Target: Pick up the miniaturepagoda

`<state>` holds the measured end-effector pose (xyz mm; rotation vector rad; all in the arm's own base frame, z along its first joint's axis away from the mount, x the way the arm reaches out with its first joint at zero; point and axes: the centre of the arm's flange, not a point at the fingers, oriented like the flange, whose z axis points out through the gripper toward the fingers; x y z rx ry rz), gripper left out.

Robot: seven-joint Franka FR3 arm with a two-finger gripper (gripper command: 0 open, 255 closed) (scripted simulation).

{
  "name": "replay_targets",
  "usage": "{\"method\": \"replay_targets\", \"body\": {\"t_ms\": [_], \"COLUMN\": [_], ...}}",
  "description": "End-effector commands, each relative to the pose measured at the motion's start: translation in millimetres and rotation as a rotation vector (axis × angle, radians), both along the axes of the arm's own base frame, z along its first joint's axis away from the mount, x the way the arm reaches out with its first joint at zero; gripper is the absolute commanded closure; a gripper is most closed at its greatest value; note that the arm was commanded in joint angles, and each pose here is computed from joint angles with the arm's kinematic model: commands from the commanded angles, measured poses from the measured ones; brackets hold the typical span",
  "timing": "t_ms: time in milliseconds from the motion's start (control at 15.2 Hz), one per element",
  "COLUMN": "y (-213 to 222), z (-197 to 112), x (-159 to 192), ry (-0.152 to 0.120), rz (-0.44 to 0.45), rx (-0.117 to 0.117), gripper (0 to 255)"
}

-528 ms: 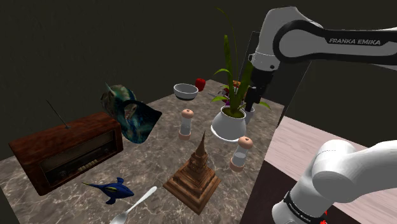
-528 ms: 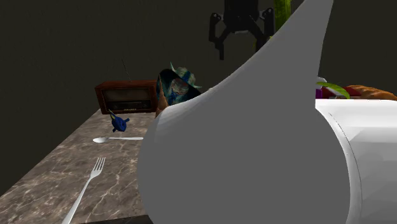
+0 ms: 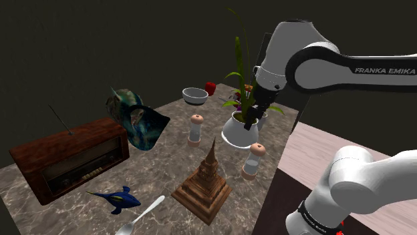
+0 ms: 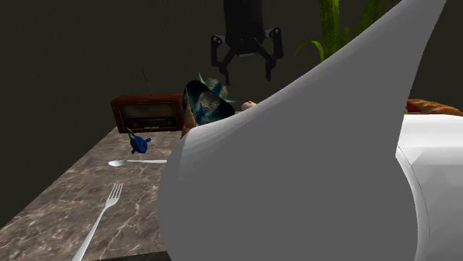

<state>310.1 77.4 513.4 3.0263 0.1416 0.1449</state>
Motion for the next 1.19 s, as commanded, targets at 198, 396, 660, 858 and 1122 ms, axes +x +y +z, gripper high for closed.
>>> {"method": "replay_targets", "body": {"t_ms": [198, 396, 660, 858, 1122], "y": [64.8, 101.7, 150.7, 165.0, 165.0], "z": [-29.2, -47.7, -72.9, -85.8, -106.9], "x": [-5.6, -8.6, -10.9, -11.1, -11.1], "ry": [-0.109, -0.173, -0.259, -0.284, -0.284], "rz": [-0.001, 0.0, 0.0, 0.001, 0.001], "rx": [-0.013, -0.021, -0.033, -0.036, -0.036], "gripper": [0, 0, 0, 0, 0]}}
